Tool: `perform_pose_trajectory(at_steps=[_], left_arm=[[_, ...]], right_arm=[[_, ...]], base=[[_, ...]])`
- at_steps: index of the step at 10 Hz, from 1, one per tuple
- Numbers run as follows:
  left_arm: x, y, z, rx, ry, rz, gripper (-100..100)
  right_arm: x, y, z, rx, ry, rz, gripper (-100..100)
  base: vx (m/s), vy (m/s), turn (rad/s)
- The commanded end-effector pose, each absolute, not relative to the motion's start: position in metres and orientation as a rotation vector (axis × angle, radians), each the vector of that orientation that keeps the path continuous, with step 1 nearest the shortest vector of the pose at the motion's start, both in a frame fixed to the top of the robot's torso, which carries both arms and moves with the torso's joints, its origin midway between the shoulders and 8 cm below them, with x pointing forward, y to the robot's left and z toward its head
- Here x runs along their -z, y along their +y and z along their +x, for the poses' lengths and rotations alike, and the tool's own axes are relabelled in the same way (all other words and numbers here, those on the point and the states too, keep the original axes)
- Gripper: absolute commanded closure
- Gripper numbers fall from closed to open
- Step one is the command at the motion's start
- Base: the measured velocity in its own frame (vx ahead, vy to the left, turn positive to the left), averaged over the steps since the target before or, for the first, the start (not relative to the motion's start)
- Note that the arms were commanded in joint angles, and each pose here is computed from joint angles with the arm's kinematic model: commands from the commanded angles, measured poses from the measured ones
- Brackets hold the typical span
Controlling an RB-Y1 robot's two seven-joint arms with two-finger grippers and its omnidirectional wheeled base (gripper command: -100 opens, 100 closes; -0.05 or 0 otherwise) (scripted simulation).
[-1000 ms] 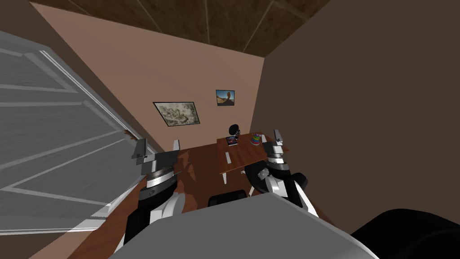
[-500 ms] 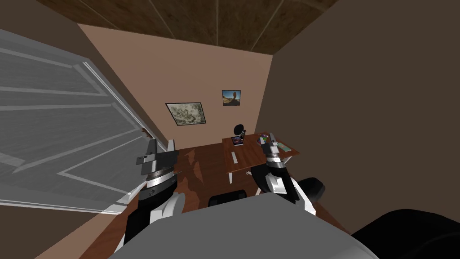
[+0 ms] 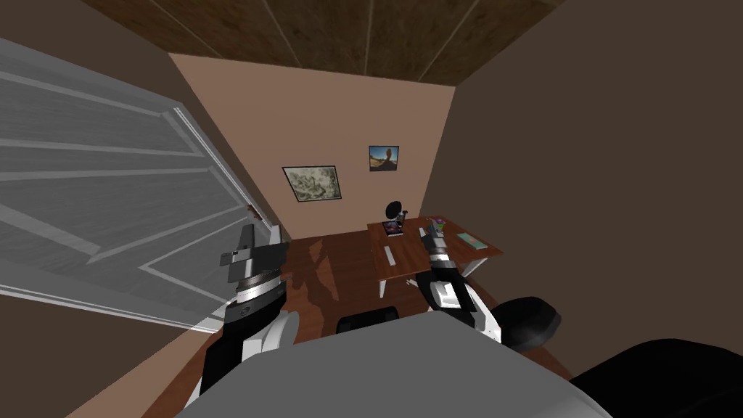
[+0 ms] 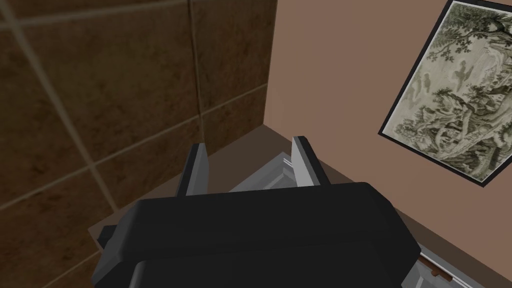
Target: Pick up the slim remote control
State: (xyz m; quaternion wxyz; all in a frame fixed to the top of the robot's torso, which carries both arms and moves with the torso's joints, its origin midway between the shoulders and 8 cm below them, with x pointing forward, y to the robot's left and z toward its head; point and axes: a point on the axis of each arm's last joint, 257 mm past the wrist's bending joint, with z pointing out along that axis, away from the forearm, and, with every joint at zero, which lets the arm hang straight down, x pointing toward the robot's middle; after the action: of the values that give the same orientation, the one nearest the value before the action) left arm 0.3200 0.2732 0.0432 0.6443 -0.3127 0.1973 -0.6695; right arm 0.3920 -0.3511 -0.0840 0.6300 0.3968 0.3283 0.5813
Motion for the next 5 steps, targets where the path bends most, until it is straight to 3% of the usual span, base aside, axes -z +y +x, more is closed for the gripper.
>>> perform_pose_trajectory(at_steps=[1,2,5], left_arm=[[-0.043,0.273,0.320,1.524,0.449,-0.712,0],[-0.043,0.273,0.320,1.525,0.449,-0.712,0],[-0.043,0.273,0.320,1.524,0.449,-0.712,0]], right_arm=[[0.111,-0.367,0.400,-1.314,0.774,0.999,-100],[0.131,-0.380,0.406,-1.300,0.784,1.059,-100],[0.156,-0.395,0.410,-1.278,0.796,1.132,-100]], base=[[0.066,0.222,0.149],[0.077,0.231,0.121],[0.044,0.109,0.042]])
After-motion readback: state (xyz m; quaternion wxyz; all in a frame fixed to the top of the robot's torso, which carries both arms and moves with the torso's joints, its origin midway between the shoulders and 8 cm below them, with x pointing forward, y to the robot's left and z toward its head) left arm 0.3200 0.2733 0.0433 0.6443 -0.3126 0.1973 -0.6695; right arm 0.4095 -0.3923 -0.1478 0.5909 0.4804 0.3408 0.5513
